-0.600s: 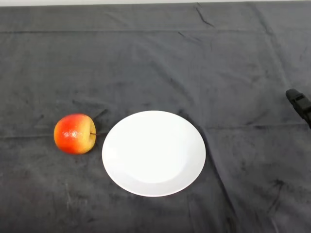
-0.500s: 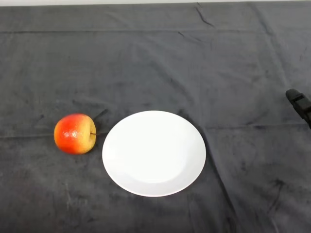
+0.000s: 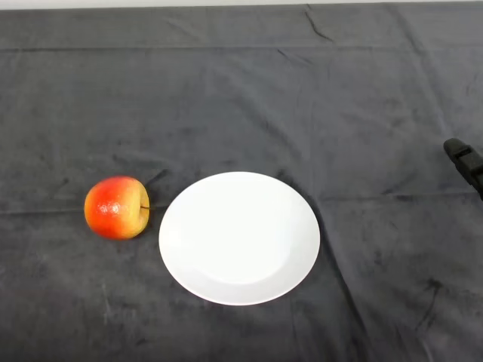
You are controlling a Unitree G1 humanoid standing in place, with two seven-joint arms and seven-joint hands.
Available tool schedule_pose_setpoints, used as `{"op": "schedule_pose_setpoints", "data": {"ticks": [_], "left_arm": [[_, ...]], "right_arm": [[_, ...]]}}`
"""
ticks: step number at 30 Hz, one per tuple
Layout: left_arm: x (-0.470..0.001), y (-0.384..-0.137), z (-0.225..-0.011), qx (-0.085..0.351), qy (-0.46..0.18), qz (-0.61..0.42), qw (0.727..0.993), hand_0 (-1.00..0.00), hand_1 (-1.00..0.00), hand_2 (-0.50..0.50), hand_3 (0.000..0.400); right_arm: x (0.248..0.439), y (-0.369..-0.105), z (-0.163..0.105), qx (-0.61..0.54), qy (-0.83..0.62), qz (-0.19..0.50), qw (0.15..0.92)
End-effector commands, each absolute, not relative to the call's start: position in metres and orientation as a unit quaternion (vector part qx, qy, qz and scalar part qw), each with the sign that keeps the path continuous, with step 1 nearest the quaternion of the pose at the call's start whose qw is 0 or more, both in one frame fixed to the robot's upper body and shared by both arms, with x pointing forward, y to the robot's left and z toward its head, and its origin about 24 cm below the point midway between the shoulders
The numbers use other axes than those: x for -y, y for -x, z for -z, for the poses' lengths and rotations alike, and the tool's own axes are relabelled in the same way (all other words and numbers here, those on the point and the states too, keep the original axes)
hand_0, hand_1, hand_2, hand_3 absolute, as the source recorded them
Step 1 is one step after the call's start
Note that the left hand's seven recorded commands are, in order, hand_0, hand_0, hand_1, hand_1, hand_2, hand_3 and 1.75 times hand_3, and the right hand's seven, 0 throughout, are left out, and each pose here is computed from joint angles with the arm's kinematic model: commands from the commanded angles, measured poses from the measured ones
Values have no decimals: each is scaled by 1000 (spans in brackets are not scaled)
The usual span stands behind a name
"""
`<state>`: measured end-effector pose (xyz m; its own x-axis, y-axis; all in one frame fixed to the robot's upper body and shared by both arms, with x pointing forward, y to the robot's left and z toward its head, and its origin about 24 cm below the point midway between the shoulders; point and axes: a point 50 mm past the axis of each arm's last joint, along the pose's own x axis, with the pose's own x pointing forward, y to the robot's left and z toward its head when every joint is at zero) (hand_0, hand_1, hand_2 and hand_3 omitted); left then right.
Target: Move the apple to the plate
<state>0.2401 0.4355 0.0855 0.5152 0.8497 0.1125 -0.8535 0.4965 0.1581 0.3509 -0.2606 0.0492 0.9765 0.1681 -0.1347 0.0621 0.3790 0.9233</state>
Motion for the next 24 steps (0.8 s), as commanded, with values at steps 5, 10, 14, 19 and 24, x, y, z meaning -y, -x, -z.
{"op": "schedule_pose_setpoints", "data": {"ticks": [5, 10, 14, 19, 24], "left_arm": [[-425, -254, -93, 23, -122, -461, 879, 0, 0, 0, 0], [-414, -266, -91, 20, -141, -428, 892, 0, 0, 0, 0], [-402, -276, -90, 16, -166, -390, 906, 0, 0, 0, 0], [-389, -288, -89, 9, -202, -335, 920, 0, 0, 0, 0], [-378, -297, -90, 4, -235, -280, 931, 0, 0, 0, 0]], "right_arm": [[260, -360, -67, -74, -568, -48, 818], [260, -360, -67, -74, -568, -48, 818], [260, -360, -67, -74, -568, -48, 818], [260, -360, -67, -74, -568, -48, 818], [260, -360, -67, -74, -568, -48, 819]]}}
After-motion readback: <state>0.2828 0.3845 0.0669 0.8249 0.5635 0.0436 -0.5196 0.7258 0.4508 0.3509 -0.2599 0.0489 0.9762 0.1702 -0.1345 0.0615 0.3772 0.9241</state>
